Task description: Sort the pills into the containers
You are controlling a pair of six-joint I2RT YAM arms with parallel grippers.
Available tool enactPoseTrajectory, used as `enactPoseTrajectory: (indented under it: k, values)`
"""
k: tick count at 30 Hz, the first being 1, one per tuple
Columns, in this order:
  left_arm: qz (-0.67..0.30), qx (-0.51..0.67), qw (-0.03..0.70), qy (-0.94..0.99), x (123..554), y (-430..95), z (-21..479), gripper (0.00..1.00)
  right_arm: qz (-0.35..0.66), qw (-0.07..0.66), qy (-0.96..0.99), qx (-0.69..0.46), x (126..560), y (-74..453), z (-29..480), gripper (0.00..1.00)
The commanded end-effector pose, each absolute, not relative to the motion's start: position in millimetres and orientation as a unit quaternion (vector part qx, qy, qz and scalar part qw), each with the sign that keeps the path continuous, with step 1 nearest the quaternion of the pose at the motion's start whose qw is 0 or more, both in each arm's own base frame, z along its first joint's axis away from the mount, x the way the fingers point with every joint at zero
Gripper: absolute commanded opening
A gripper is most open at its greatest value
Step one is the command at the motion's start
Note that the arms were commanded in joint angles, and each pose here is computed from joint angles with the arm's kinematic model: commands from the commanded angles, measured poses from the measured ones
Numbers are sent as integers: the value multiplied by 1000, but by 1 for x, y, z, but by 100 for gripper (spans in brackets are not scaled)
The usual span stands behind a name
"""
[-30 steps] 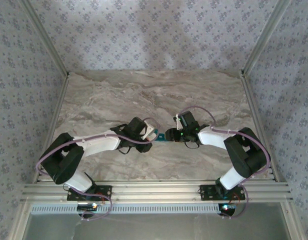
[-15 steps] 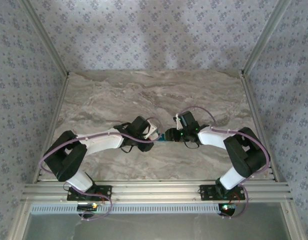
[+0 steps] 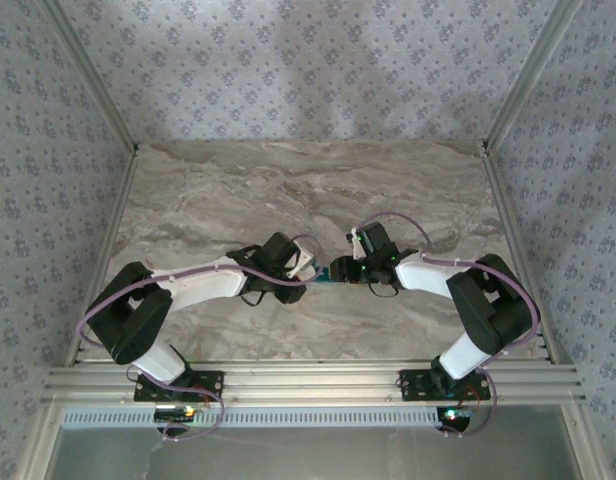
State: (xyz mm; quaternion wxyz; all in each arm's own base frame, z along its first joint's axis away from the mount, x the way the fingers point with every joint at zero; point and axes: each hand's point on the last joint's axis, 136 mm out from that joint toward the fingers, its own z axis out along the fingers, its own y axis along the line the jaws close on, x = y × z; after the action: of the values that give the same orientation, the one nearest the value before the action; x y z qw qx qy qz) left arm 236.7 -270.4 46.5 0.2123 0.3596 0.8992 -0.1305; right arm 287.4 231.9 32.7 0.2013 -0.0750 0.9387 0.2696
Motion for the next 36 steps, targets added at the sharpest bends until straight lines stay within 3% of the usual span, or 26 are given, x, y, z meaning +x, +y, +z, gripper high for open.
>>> enactPoseTrajectory:
  k: [1,36]
  values:
    - [-130,362,222,896,236,-270,58,0,255,176,948,-68,279,225,17,51]
    - [-101,386,180,899,237,-270,54,0,258,175,948,-68,278,225,17,50]
